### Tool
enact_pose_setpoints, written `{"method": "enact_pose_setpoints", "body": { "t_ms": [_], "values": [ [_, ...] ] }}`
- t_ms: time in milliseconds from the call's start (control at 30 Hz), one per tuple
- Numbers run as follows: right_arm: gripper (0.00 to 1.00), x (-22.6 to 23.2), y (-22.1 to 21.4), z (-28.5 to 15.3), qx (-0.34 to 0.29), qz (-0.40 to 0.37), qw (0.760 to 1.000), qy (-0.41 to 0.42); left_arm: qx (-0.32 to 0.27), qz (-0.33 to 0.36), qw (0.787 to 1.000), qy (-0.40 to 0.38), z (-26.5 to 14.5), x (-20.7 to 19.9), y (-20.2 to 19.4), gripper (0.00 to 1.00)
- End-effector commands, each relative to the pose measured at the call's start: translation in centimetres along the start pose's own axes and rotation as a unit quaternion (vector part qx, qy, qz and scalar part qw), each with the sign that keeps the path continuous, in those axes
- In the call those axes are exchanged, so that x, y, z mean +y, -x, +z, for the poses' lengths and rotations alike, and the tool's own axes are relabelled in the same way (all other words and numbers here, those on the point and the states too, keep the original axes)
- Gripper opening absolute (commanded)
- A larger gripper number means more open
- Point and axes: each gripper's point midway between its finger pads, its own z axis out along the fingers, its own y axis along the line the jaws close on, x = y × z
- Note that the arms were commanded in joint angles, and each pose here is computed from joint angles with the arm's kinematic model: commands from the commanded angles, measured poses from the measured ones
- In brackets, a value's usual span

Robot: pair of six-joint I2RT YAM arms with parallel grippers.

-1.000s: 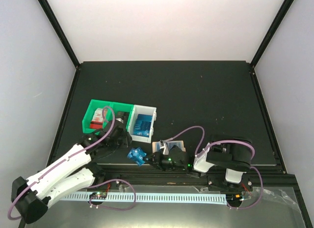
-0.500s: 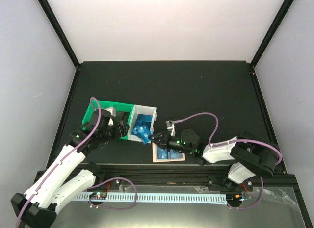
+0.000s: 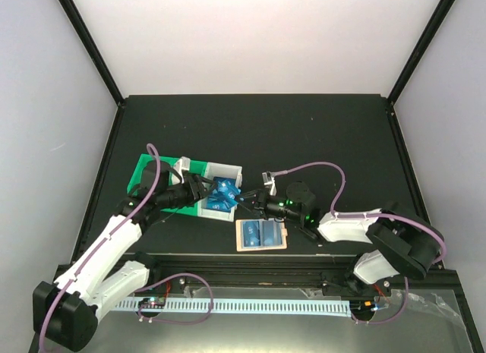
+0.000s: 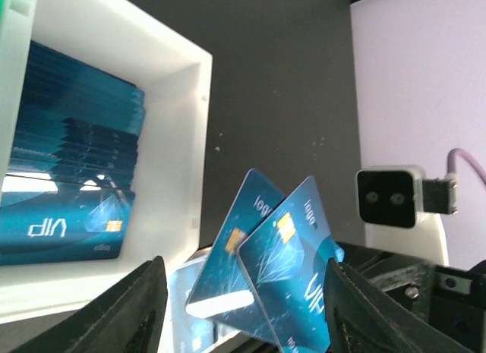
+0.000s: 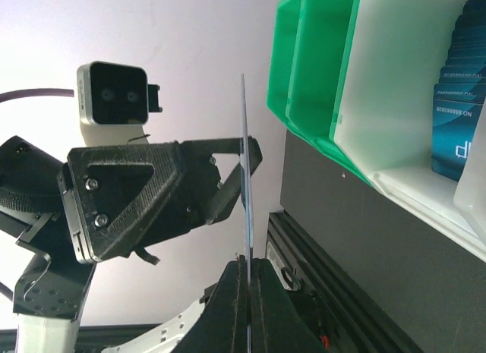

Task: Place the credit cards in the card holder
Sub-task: Place the credit card in the storage box.

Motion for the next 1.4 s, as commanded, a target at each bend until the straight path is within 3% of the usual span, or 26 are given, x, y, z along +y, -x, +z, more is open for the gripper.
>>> {"method": "enact_pose_setpoints", "body": {
  "t_ms": [0, 133, 300, 467, 733, 1133, 1367],
  "values": [
    [0.01, 1.7, -0.1, 0.2, 0.015, -0.005, 1.0, 0.026, -0.018, -0.011, 0.999, -0.042, 0.0, -1.6, 1.1, 0.54],
    [0.01, 1.6, 0.0, 0.2, 0.017, 0.008, 0.999, 0.036, -0.016, -0.021, 0.999, -0.042, 0.1, -1.2, 1.0, 0.41],
    [0.01, 1.6, 0.2, 0.1, 0.01, 0.015, 0.999, 0.042, -0.014, -0.027, 0.999, -0.043, 0.1, -0.9, 0.6, 0.38],
    [0.01, 1.5, 0.2, 0.2, 0.01, 0.018, 0.999, 0.04, -0.012, -0.031, 0.998, -0.046, -0.1, -0.7, 0.2, 0.27],
    [0.01, 0.8, 0.7, 0.3, -0.001, 0.026, 0.999, 0.031, -0.017, -0.034, 0.998, -0.044, -0.3, -0.1, 0.3, 0.02],
    [0.01, -2.1, 2.7, -1.8, -0.042, -0.002, 0.999, -0.032, -0.037, -0.028, 0.999, -0.007, -1.0, 2.1, 1.5, 0.01],
    [0.01, -2.3, 3.3, -3.5, -0.059, -0.043, 0.995, -0.067, -0.012, -0.007, 1.0, -0.01, 0.5, 2.7, 1.3, 0.05]
  ]
}}
